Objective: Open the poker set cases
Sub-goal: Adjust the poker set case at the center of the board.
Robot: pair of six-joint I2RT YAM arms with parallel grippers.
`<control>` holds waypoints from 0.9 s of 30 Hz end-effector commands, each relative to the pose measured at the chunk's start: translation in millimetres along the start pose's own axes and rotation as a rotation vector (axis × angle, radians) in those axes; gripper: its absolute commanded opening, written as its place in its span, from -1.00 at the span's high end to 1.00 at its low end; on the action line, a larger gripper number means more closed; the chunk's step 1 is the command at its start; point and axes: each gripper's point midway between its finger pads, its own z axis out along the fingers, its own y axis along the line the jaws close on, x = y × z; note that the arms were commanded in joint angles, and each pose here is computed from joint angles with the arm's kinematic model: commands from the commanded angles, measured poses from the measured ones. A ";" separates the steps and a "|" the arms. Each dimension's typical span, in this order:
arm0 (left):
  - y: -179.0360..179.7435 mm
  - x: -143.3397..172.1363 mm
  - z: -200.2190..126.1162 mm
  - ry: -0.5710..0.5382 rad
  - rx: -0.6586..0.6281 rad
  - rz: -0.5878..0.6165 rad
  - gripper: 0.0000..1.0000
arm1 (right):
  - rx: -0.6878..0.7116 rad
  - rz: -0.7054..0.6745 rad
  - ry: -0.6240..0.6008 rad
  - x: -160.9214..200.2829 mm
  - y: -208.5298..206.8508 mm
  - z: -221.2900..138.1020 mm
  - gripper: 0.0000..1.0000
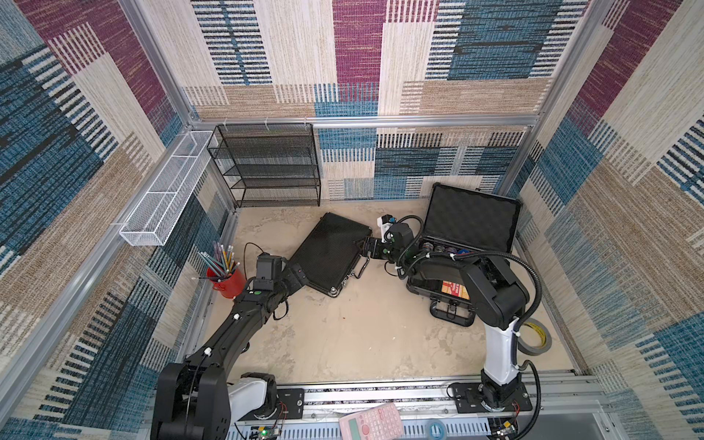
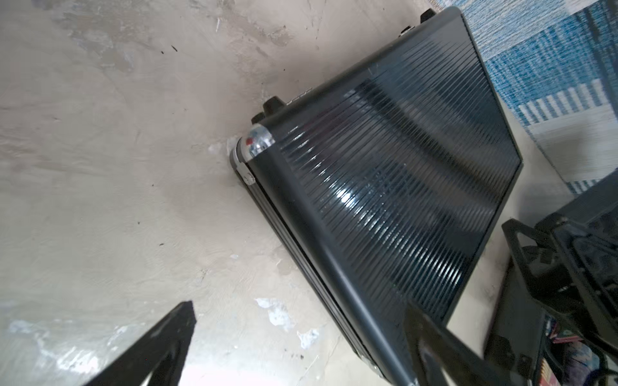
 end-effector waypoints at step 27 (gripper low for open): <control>-31.1 6.4 33.6 0.156 0.106 -0.052 -0.98 | -0.109 -0.195 0.008 -80.6 -34.9 84.2 -0.94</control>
